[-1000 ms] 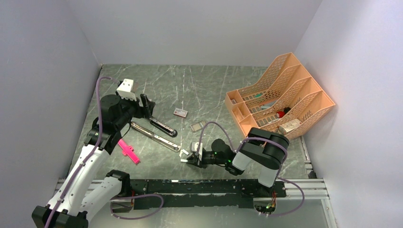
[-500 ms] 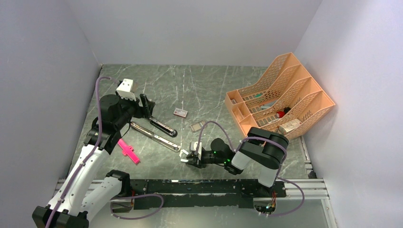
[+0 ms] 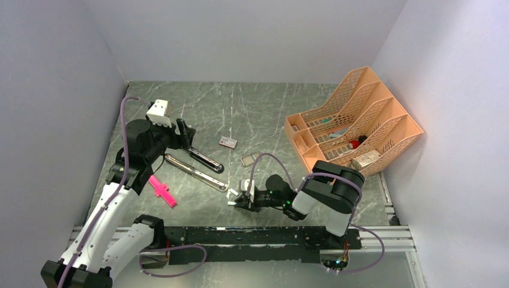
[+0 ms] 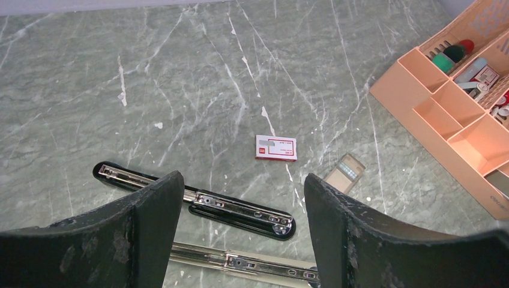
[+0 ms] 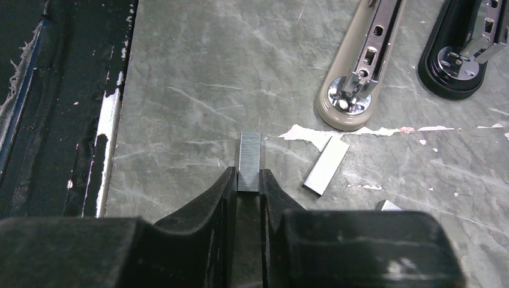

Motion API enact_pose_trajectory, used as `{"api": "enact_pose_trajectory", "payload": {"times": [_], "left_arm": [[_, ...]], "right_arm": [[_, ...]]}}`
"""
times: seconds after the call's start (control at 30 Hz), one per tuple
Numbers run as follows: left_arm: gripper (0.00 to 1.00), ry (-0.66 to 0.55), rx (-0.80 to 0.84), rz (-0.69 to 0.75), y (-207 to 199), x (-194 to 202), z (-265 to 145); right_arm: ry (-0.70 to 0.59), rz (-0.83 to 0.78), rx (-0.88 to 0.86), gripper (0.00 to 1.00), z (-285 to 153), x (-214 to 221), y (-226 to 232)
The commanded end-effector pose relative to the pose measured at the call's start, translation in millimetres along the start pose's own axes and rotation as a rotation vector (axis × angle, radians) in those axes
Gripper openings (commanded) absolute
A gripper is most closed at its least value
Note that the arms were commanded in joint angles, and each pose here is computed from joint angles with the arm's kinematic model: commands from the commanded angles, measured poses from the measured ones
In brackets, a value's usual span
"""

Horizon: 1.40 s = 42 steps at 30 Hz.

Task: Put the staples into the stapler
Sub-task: Pick up the staple from the center of the board.

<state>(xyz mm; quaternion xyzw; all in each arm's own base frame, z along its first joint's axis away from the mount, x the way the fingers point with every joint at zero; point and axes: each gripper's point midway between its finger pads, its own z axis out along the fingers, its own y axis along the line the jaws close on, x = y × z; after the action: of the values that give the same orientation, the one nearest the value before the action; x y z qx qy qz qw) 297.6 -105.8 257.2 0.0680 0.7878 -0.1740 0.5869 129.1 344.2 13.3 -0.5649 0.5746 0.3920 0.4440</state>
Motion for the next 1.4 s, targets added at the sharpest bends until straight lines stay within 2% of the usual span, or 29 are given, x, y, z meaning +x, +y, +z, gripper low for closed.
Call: {"api": "enact_pose_trajectory", "payload": {"times": [0.0, 0.1, 0.23, 0.47, 0.6, 0.73, 0.83, 0.93, 1.13, 1.37], "left_arm": [[0.77, -0.024, 0.011, -0.002, 0, -4, 0], [0.77, -0.026, 0.008, -0.015, 0, -5, -1], [0.77, -0.032, 0.001, -0.047, 1, -7, -3], [0.78, -0.026, -0.022, -0.156, 2, 1, -7], [0.88, 0.026, -0.074, -0.271, 7, 19, -5], [0.89, 0.103, -0.121, -0.343, 12, 37, 3], [0.86, 0.153, -0.176, -0.389, 20, 54, 12], [0.83, 0.205, -0.317, -0.444, 42, 82, 17], [0.82, 0.244, -0.491, -0.533, 67, 123, 18], [0.82, 0.244, -0.533, -0.548, 75, 140, 17]], "right_arm": [[0.126, 0.046, 0.000, 0.12, -8, 35, 7], [0.095, 0.048, 0.012, 0.05, -7, 24, 4], [0.028, 0.042, 0.038, 0.00, -5, 0, -3], [-0.088, 0.008, 0.104, 0.00, -11, -54, -19], [-0.145, -0.016, 0.166, 0.00, -23, -84, -29], [-0.202, -0.020, 0.289, 0.00, -44, -107, -45], [-0.206, -0.018, 0.364, 0.00, -58, -115, -54], [-0.212, -0.009, 0.404, 0.00, -71, -121, -56], [-0.202, 0.026, 0.486, 0.00, -91, -118, -62], [-0.172, 0.083, 0.567, 0.00, -96, -114, -75]]}}
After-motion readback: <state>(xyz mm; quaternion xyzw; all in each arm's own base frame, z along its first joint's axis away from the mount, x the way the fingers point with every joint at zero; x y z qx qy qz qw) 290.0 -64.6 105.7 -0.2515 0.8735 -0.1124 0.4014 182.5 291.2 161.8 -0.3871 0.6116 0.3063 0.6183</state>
